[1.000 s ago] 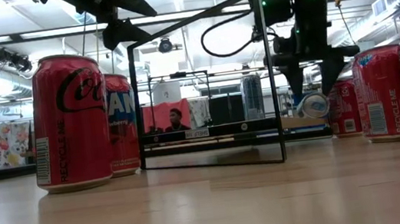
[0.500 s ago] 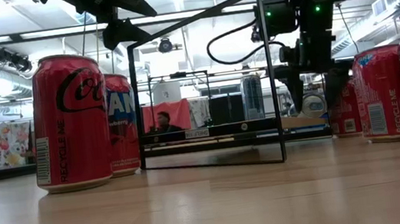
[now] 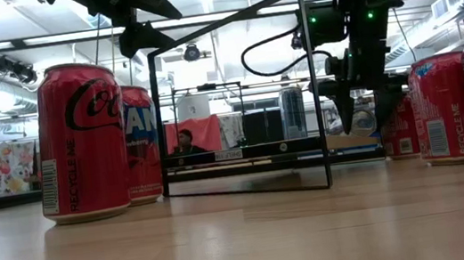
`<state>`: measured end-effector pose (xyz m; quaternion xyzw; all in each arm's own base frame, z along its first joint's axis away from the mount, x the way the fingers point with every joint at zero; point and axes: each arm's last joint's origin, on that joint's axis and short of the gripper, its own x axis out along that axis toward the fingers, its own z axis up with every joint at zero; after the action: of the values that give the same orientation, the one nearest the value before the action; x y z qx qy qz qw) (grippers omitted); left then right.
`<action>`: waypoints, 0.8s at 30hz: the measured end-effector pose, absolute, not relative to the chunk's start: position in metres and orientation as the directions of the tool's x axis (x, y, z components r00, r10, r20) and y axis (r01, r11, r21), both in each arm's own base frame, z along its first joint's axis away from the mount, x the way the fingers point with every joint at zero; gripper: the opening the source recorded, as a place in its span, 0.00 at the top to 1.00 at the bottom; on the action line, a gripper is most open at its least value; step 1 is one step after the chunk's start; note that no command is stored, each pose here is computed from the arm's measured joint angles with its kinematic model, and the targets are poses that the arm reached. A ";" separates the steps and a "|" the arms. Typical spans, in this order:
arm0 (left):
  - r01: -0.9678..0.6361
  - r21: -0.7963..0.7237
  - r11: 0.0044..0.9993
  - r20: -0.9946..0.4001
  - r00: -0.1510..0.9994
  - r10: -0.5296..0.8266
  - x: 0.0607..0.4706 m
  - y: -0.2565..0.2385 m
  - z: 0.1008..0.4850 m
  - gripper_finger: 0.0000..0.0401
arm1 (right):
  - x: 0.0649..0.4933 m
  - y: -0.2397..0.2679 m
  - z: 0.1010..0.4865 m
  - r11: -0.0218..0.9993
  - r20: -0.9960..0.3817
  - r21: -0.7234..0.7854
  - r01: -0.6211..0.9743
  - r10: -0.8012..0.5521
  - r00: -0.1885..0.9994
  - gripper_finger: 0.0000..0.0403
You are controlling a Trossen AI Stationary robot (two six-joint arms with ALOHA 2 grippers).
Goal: Place canned beverage on shelf
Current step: Put the blue soda can on the shelf aligned with the other blue soda can
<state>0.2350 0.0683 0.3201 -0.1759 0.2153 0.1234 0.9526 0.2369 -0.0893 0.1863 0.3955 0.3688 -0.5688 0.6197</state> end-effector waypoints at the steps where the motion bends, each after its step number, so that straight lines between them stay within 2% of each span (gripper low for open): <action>1: -0.311 -0.282 0.908 -0.454 0.877 0.159 0.235 0.068 0.320 0.21 | 0.237 -0.089 0.186 0.041 -0.907 0.070 0.997 -0.414 0.081 0.36; 7: -0.311 -0.282 0.908 -0.454 0.877 0.159 0.235 0.068 0.320 0.21 | 0.238 -0.087 0.186 0.067 -0.918 0.075 0.995 -0.384 0.095 0.35; 14: -0.314 -0.289 0.905 -0.454 0.877 0.159 0.235 0.068 0.320 0.21 | 0.241 -0.081 0.192 0.151 -0.955 0.097 0.984 -0.265 0.134 0.36; 21: -0.317 -0.297 0.901 -0.453 0.877 0.159 0.235 0.068 0.320 0.21 | 0.248 -0.088 0.232 0.283 -0.980 0.103 0.954 -0.137 0.146 0.35; 24: -0.278 -0.289 0.916 -0.449 0.884 0.127 0.236 0.066 0.320 0.21 | 0.251 -0.093 0.252 0.343 -0.978 0.158 0.926 -0.075 0.194 0.35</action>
<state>0.2359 0.0656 0.3204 -0.1753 0.2159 0.1061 0.9547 0.2506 -0.0932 0.2525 0.4229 0.5031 -0.3869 0.6468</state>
